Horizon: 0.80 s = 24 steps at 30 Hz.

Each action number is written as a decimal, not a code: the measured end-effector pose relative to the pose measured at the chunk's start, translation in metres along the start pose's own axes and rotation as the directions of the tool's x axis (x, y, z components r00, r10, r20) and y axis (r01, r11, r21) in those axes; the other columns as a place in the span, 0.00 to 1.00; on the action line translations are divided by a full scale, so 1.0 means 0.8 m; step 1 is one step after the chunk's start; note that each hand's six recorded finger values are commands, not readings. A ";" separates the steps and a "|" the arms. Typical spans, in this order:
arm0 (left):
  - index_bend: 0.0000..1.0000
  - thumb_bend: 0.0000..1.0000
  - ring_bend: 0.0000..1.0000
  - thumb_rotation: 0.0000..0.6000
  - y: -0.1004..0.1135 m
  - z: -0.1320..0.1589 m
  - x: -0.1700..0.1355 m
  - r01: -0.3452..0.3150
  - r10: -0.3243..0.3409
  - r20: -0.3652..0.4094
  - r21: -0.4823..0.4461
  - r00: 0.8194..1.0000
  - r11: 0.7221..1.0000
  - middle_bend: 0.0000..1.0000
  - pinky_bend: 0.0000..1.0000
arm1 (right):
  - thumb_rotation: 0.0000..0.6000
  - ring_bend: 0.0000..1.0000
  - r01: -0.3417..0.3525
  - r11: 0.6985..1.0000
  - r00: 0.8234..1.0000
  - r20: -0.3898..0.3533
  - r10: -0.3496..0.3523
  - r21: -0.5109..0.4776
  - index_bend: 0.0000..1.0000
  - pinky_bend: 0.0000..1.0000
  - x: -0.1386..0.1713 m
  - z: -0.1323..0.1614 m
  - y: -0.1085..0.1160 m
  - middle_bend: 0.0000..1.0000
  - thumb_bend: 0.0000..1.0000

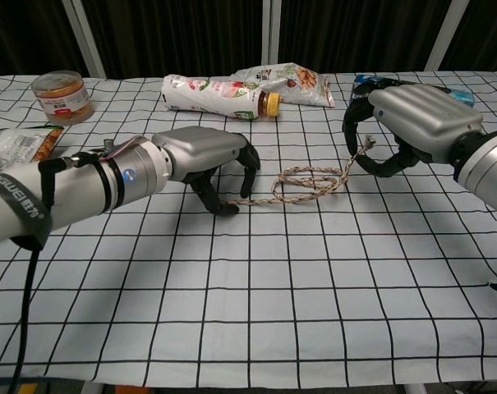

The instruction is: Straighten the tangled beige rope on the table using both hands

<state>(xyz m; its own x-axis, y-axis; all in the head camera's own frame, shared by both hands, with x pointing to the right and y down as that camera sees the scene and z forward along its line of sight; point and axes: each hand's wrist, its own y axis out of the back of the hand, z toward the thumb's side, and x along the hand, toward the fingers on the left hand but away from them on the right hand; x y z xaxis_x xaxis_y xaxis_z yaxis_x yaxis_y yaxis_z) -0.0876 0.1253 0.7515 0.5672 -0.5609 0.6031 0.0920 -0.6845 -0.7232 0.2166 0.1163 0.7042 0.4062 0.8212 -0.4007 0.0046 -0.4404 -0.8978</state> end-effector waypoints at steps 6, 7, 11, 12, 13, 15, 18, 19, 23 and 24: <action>0.52 0.33 0.00 1.00 -0.005 0.000 0.002 0.010 -0.010 0.001 0.014 1.000 1.000 0.16 0.00 | 1.00 0.05 -0.002 1.000 1.000 0.003 0.002 0.001 0.66 0.00 0.000 -0.001 -0.001 0.30 0.69; 0.52 0.33 0.00 1.00 -0.005 0.001 0.002 0.009 -0.009 0.000 0.010 1.000 1.000 0.16 0.00 | 1.00 0.05 -0.003 1.000 1.000 0.004 0.003 0.000 0.66 0.00 -0.001 -0.001 -0.002 0.30 0.69; 0.53 0.36 0.00 1.00 -0.004 -0.001 0.003 0.004 -0.004 -0.001 0.009 1.000 1.000 0.16 0.00 | 1.00 0.05 -0.004 1.000 1.000 0.005 0.004 -0.001 0.66 0.00 -0.001 -0.002 -0.002 0.30 0.70; 0.53 0.36 0.00 1.00 -0.005 -0.001 0.003 0.005 -0.005 -0.002 0.012 1.000 1.000 0.16 0.00 | 1.00 0.05 -0.005 1.000 1.000 0.005 0.005 -0.003 0.66 0.00 -0.001 -0.002 -0.002 0.30 0.70; 0.54 0.38 0.00 1.00 -0.006 -0.002 0.003 0.007 -0.007 -0.003 0.013 1.000 1.000 0.16 0.00 | 1.00 0.05 -0.005 1.000 1.000 0.005 0.005 -0.005 0.66 0.00 -0.001 -0.001 -0.003 0.30 0.70; 0.54 0.41 0.00 1.00 -0.007 -0.004 0.003 0.012 -0.012 -0.006 0.012 1.000 1.000 0.16 0.00 | 1.00 0.05 -0.005 1.000 1.000 0.006 0.005 -0.007 0.66 0.00 -0.001 -0.002 -0.003 0.30 0.70; 0.56 0.44 0.00 1.00 -0.006 -0.006 0.003 0.008 -0.008 -0.011 0.002 1.000 1.000 0.17 0.00 | 1.00 0.05 -0.005 1.000 1.000 0.009 0.005 -0.008 0.66 0.00 -0.001 -0.003 -0.003 0.30 0.70; 0.56 0.44 0.00 1.00 -0.005 -0.007 0.003 0.006 -0.006 -0.012 0.000 1.000 1.000 0.17 0.00 | 1.00 0.05 -0.006 1.000 1.000 0.011 0.006 -0.009 0.67 0.00 -0.001 -0.003 -0.004 0.30 0.70; 0.57 0.44 0.00 1.00 -0.003 -0.013 -0.001 -0.006 0.006 -0.019 -0.007 1.000 1.000 0.17 0.00 | 1.00 0.05 -0.003 1.000 1.000 0.017 0.003 -0.010 0.67 0.00 0.001 -0.007 -0.001 0.30 0.70; 0.57 0.44 0.00 1.00 -0.002 -0.014 -0.002 -0.011 0.011 -0.021 -0.010 1.000 1.000 0.17 0.00 | 1.00 0.05 -0.002 1.000 1.000 0.020 0.002 -0.011 0.67 0.00 0.002 -0.009 0.000 0.30 0.70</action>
<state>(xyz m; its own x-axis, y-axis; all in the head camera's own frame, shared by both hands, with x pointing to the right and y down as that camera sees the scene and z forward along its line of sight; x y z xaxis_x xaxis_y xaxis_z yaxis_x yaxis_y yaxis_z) -0.0979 0.1217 0.7554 0.5509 -0.5777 0.6023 0.0775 -0.6831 -0.7262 0.2239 0.1150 0.7049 0.3880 0.8274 -0.4060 0.0141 -0.4458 -0.8950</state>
